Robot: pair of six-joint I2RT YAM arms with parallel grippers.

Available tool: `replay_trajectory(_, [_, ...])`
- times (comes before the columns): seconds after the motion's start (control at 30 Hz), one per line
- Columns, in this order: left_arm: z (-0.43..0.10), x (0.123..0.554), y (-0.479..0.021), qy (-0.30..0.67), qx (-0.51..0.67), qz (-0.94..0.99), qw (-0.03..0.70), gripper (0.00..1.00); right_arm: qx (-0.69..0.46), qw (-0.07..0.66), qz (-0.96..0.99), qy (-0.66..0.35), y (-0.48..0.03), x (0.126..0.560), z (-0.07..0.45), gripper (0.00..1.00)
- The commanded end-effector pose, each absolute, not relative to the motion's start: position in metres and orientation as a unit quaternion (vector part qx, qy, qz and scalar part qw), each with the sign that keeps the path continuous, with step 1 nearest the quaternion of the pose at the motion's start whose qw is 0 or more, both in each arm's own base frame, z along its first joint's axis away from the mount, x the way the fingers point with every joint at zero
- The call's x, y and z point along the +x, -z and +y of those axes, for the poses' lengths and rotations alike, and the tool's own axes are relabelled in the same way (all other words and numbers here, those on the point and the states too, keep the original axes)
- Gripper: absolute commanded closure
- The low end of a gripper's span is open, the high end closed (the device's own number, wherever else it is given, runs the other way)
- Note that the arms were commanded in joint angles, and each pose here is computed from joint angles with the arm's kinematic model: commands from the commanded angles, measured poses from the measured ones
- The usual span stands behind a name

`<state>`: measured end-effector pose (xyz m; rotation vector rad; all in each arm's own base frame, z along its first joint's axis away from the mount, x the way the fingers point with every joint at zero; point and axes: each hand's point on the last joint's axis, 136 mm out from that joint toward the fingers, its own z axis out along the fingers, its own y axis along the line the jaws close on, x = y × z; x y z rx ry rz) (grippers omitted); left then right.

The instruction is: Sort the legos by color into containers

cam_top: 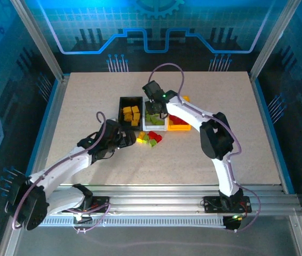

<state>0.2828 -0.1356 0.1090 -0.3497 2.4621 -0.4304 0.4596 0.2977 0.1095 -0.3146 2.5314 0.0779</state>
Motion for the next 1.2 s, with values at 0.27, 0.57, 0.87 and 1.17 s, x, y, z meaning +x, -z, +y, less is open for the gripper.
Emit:
replay_trajectory(0.27, [-0.156, 0.285, -0.107, 0.205, -0.118, 0.928, 0.286, 0.01, -0.094, 0.332, 0.937, -0.061, -0.169, 0.458, 0.293, 0.29])
replay_trajectory(0.57, [-0.194, 0.293, -0.105, 0.207, -0.056, 0.933, 0.290, 0.12, -0.091, 0.353, 0.923, -0.120, -0.183, 0.387, 0.285, 0.28])
replay_trajectory(0.87, [-0.203, 0.339, -0.083, 0.148, -0.095, 0.932, 0.317, 0.34, -0.071, 0.349, 0.926, -0.127, -0.172, 0.341, 0.250, 0.28])
replay_trajectory(1.17, [-0.189, 0.360, -0.057, 0.115, -0.112, 0.939, 0.304, 0.37, -0.061, 0.366, 0.918, -0.136, -0.184, 0.330, 0.235, 0.28])
